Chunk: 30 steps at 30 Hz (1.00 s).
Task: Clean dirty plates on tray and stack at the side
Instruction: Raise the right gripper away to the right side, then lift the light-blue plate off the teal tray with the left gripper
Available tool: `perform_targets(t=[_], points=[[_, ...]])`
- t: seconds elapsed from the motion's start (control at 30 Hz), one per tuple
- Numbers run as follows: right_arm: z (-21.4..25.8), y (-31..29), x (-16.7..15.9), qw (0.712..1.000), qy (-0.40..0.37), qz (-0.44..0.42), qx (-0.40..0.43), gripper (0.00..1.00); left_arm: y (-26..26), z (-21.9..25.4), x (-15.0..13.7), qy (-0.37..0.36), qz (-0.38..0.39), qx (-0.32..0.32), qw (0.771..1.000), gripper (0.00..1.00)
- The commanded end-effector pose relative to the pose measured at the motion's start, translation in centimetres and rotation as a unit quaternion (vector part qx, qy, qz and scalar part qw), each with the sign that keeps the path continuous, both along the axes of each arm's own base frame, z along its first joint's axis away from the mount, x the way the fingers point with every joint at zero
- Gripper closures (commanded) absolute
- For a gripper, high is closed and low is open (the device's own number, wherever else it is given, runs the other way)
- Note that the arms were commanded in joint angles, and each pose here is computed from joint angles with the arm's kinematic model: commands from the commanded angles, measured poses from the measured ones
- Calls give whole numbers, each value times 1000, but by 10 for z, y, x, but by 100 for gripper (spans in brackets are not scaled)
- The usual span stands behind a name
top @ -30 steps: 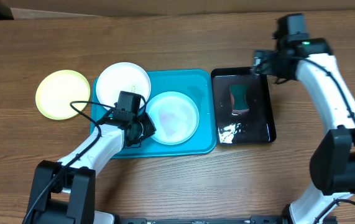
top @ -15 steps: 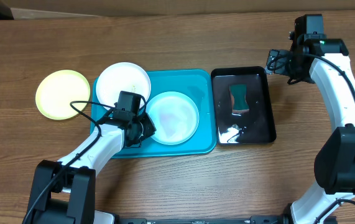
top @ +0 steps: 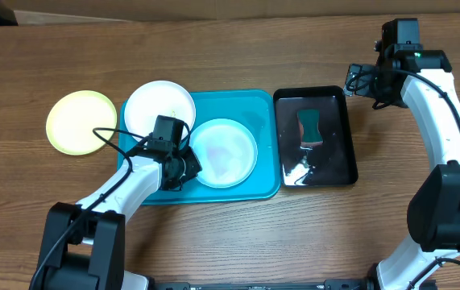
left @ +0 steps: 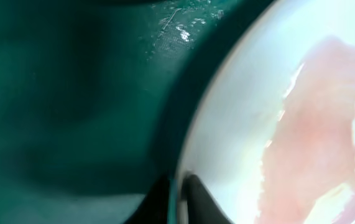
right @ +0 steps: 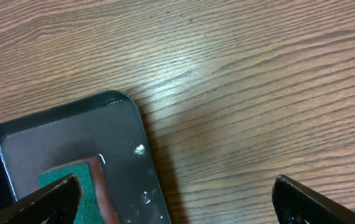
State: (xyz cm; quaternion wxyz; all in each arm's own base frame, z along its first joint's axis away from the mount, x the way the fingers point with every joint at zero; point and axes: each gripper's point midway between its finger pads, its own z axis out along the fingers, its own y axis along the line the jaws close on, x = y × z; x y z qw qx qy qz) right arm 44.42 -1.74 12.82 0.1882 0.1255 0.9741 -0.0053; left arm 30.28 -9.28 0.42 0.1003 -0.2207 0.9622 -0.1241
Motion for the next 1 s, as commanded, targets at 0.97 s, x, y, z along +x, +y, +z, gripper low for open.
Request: perform_targets(t=[0.97], points=[[12, -2, 3, 1000, -17, -3, -3, 0, -25, 118, 83, -121, -141, 32, 982, 96]])
